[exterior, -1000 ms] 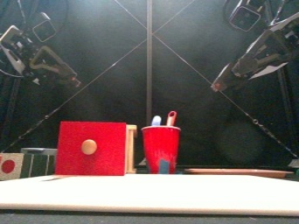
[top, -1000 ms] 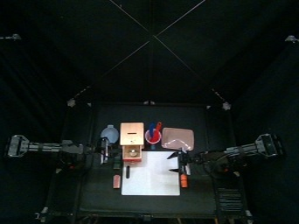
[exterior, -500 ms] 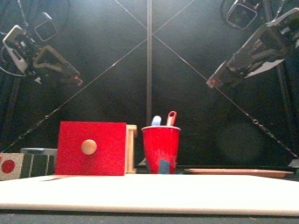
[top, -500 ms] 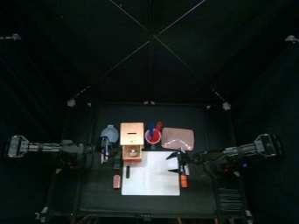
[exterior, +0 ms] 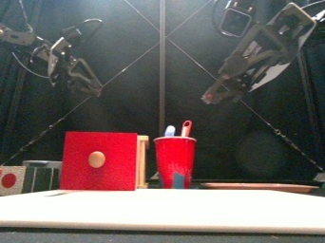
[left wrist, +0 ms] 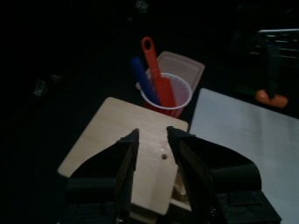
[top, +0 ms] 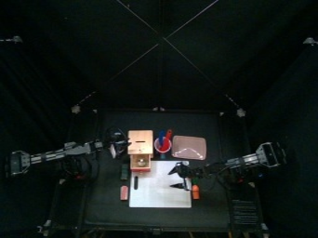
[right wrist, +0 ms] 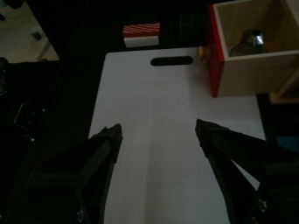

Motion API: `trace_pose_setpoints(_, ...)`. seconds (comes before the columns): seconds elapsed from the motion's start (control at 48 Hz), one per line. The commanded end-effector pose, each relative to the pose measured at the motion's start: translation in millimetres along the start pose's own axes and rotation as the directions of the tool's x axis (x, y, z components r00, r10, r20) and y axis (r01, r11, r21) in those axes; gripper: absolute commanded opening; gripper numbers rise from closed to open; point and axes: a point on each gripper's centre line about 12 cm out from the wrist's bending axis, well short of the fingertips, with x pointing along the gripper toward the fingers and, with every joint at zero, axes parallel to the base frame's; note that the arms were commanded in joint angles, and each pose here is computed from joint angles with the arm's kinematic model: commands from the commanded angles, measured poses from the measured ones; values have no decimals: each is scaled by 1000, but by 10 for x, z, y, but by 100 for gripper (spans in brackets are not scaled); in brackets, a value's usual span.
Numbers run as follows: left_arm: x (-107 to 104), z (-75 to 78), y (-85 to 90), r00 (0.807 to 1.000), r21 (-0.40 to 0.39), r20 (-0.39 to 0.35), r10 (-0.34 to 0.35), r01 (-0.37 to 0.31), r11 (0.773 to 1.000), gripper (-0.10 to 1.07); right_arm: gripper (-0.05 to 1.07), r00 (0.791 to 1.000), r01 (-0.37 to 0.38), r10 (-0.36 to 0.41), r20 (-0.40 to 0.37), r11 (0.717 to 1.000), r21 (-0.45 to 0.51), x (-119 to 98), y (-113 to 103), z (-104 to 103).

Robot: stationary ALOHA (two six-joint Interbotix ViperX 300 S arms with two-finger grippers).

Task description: Close drawer

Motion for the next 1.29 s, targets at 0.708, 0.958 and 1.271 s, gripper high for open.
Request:
trace_pose_setpoints(0.708,1094,337,696,911,213,-330,249,-185,959,74,30,1000,-6,3,-23,994,-113,970,-13,280)
trace_pose_setpoints(0.958,1347,198,772,864,288,-435,254,-133,948,74,30,999,-1,-5,-51,993,-115,1209,-14,235)
trace_pose_setpoints(1.271,1509,0,709,842,279,-506,188,-46,959,74,30,996,27,-36,-76,992,-122,1373,-50,293)
